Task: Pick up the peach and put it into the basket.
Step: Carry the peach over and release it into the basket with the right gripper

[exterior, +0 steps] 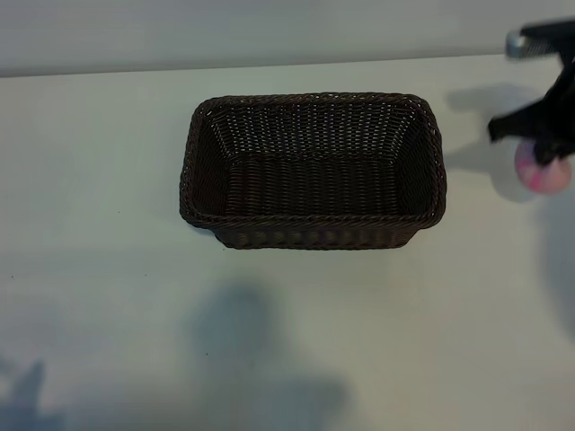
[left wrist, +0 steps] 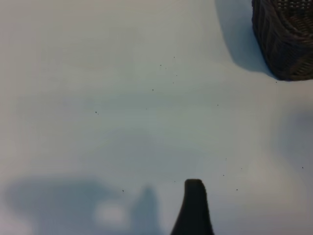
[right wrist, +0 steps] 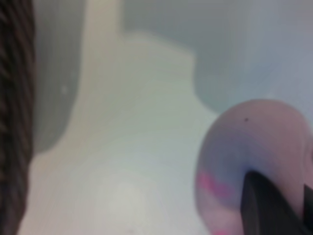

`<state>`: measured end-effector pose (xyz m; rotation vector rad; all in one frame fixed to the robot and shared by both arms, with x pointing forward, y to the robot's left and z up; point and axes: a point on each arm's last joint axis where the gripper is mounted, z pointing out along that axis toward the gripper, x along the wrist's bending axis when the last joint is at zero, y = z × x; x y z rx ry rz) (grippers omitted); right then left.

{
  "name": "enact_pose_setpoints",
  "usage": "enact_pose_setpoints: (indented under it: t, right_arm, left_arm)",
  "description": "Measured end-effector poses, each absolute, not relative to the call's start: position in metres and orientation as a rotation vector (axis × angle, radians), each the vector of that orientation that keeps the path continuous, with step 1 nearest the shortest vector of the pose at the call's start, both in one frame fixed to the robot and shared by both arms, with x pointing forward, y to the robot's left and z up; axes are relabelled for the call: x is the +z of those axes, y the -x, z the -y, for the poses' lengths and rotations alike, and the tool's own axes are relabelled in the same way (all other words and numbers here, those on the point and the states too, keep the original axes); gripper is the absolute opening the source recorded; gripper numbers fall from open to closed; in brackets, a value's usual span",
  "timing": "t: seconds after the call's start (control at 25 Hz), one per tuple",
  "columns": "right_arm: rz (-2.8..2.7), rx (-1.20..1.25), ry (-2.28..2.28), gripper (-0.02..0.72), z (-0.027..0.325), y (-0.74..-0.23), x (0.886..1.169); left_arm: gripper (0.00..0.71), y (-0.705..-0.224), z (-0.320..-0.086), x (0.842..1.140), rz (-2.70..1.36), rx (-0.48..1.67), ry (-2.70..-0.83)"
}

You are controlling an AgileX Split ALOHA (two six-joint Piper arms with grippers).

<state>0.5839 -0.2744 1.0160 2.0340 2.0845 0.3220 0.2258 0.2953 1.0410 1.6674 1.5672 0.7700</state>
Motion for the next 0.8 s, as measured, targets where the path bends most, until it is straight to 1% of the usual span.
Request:
enact_pose_setpoints:
  t: [0.12,0.2,0.28,0.44,0.56,0.8]
  right_arm:
    - [-2.072,0.357,-2.012,0.044,0.274,-0.583,1.046]
    - [-2.065,0.373,-2.000,0.044,0.274,-0.584,1.059]
    - [-2.060,0.385,-1.992,0.044,0.274,-0.585,1.067]
    - [-2.073,0.423,-1.991,0.044,0.267,-0.586,1.072]
    - [-2.125,0.476,-1.955,0.044,0.246,-0.585,1.074]
    - [-2.266,0.655,-1.771,0.044,0.177,-0.575,1.077]
  left_arm:
    - [0.591,-0.226,-0.295,1.041,-1.567,0.770,-1.667]
    - [0.591,-0.226,-0.295,1.041,-1.567,0.770,-1.667]
    - [0.591,-0.226,-0.295,1.041,-1.567,0.770,-1.667]
    - [0.591,-0.226,-0.295,1.041,-1.568,0.769,-1.668]
    - [0.591,-0.226,-0.295,1.041,-1.568,0.769,-1.668]
    - [0.591,-0.226,-0.295,1.041,-1.568,0.769,-1.668]
